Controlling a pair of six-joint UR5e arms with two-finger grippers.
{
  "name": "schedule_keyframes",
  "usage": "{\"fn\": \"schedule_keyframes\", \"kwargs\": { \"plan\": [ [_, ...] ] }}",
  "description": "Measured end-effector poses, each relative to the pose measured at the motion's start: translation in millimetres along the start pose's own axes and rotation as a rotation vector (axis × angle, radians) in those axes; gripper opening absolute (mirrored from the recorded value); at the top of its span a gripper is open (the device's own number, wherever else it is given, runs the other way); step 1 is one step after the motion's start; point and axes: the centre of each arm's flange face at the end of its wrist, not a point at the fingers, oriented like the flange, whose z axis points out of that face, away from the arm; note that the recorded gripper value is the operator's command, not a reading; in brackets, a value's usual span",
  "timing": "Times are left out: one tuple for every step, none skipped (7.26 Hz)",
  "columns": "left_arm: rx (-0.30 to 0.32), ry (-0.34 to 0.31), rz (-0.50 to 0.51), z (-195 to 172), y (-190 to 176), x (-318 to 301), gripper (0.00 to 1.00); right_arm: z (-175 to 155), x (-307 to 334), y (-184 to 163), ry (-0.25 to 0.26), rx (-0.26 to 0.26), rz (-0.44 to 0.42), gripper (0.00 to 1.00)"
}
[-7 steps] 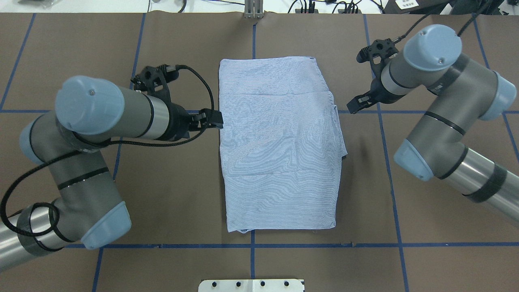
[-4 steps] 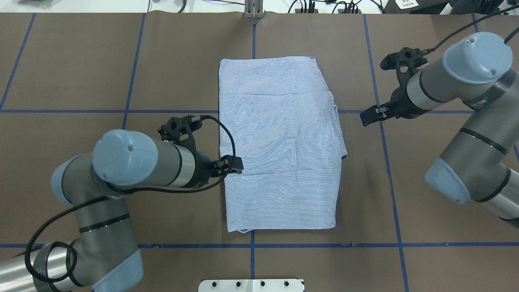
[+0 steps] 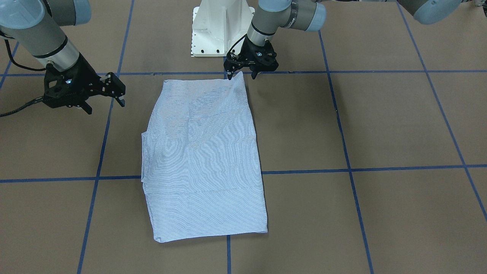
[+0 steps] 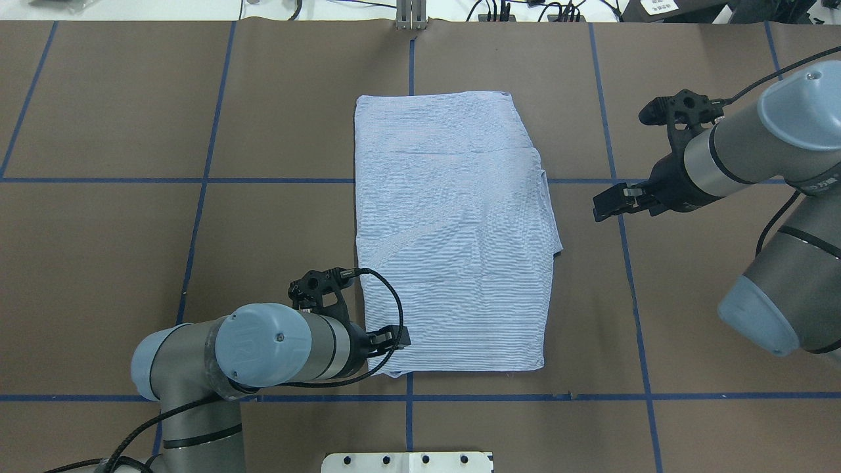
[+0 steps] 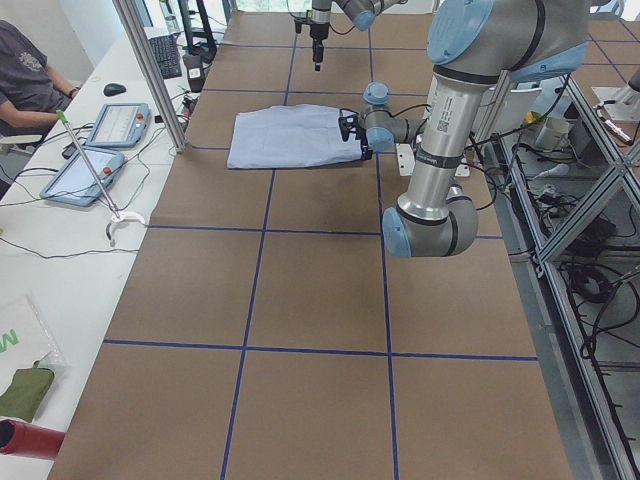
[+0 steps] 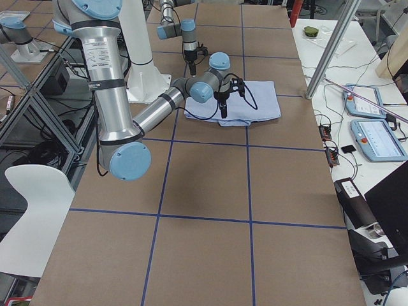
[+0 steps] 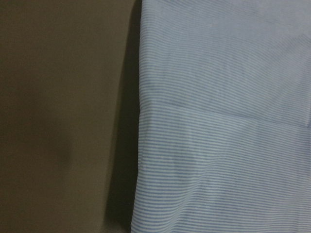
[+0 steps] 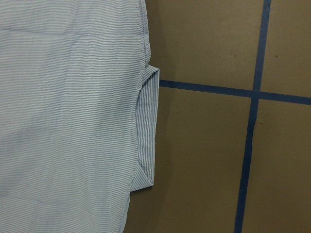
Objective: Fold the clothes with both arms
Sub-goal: 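Move the left gripper to the near shirt edge while right gripper repositions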
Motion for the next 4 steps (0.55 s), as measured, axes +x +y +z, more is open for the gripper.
{"fn": "schedule_keyframes", "kwargs": {
  "plan": [
    [-0.003,-0.008,0.002,5.1,3.9,0.5,0.67,-0.1,-0.3,0.2,0.000,-0.001,0.002,1.00],
    [-0.004,-0.013,0.002,8.8,5.4,1.3,0.55,0.1,-0.6,0.3,0.000,-0.001,0.003,1.00],
    [-0.005,-0.016,0.002,11.3,5.7,2.0,0.45,0.4,-0.5,0.3,0.000,-0.002,0.004,1.00],
    [-0.005,-0.019,0.003,12.8,5.8,2.0,0.33,0.8,-0.2,0.3,0.000,-0.004,0.004,1.00]
  ]
}}
